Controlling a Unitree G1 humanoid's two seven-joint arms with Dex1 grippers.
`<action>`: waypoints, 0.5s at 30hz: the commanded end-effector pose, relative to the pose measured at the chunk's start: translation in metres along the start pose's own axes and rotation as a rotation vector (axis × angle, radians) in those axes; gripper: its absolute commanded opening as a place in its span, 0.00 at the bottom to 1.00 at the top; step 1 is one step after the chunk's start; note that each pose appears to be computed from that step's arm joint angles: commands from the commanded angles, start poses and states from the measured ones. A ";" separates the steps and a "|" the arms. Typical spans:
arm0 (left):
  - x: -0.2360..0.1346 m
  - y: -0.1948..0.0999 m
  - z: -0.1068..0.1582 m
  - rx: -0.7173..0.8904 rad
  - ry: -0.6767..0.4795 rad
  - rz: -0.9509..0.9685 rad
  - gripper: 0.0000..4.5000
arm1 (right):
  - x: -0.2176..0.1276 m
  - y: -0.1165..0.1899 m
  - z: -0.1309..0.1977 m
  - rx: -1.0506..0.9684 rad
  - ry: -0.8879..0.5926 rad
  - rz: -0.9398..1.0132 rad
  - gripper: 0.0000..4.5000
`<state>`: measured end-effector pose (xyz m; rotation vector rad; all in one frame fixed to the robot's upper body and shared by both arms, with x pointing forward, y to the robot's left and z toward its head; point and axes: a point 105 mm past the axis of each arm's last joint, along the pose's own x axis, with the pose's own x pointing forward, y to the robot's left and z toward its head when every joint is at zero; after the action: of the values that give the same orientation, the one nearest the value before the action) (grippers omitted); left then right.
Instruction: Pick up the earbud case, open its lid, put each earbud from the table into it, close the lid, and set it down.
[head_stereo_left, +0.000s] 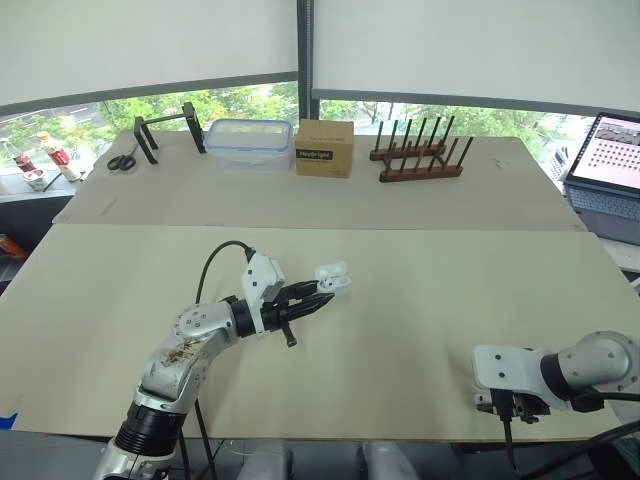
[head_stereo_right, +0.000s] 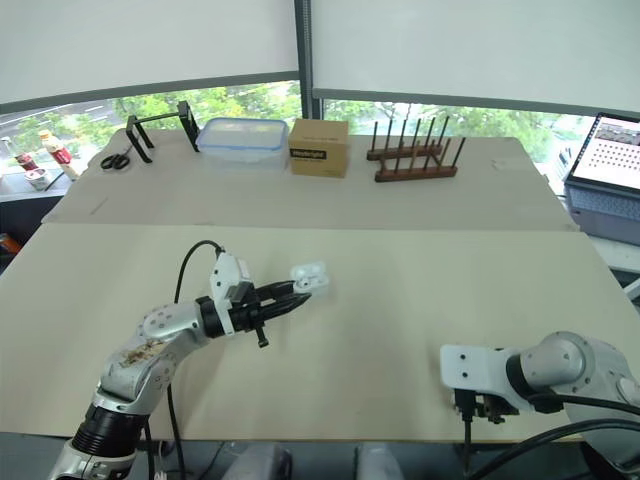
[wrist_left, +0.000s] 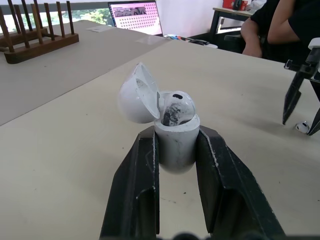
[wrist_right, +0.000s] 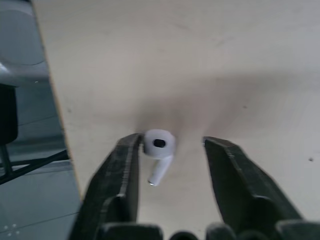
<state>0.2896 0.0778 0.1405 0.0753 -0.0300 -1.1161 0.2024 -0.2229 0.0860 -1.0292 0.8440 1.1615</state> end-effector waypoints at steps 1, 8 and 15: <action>0.002 -0.003 0.011 0.039 -0.024 -0.019 0.11 | 0.005 0.004 0.002 0.002 -0.003 0.025 0.11; 0.003 -0.001 0.011 0.042 -0.027 -0.019 0.11 | -0.007 -0.016 0.015 -0.027 -0.058 -0.061 0.07; 0.010 0.005 0.024 0.058 -0.075 -0.022 0.11 | -0.048 -0.068 0.089 0.081 -0.508 -0.276 0.07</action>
<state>0.2969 0.0736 0.1476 0.0745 -0.0528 -1.1247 0.2576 -0.1666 0.1512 -0.7742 0.4099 1.0905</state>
